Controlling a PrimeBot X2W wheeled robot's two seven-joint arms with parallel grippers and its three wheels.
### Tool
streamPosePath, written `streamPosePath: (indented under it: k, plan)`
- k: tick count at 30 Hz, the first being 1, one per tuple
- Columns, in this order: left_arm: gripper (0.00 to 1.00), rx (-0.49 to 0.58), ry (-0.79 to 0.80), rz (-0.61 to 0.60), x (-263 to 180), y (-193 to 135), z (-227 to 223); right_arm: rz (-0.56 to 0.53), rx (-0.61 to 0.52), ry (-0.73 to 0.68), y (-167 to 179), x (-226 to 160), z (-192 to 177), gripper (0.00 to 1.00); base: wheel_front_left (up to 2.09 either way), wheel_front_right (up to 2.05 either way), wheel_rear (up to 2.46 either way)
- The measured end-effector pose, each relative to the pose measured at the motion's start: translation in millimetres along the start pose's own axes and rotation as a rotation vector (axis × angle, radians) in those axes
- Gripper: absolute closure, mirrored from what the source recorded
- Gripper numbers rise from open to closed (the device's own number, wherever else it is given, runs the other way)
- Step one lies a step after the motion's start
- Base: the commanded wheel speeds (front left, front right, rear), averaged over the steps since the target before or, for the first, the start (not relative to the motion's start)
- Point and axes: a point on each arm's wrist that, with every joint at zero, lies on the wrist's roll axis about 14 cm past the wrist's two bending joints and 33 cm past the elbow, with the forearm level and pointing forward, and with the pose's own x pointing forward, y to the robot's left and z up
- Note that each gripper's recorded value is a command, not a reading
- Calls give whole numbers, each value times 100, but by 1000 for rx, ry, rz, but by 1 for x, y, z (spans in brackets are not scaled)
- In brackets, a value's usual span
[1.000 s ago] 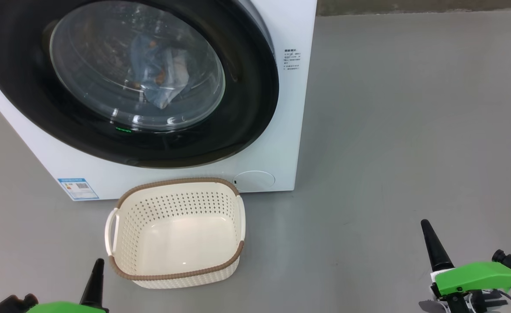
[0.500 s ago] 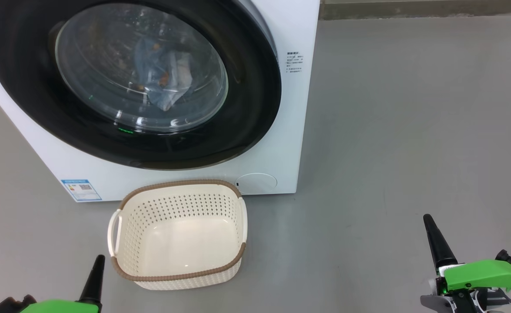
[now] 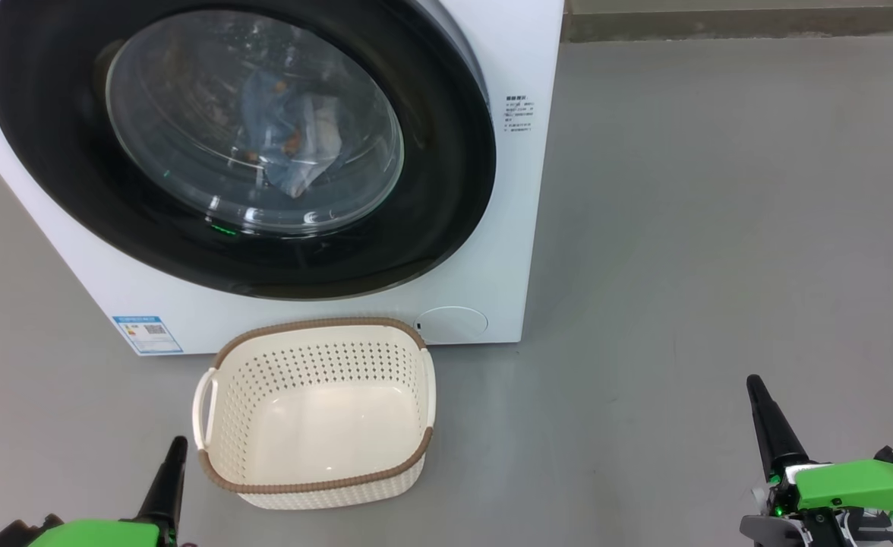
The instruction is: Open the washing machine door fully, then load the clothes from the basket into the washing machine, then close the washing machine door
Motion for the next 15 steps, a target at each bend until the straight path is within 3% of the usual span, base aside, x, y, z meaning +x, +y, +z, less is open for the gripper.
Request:
streamPosePath:
  k: [15]
  plan:
    - [100,-154,-3,-37,-1,-10,3,37,145,9,9,-3,0,100,0,0,0]
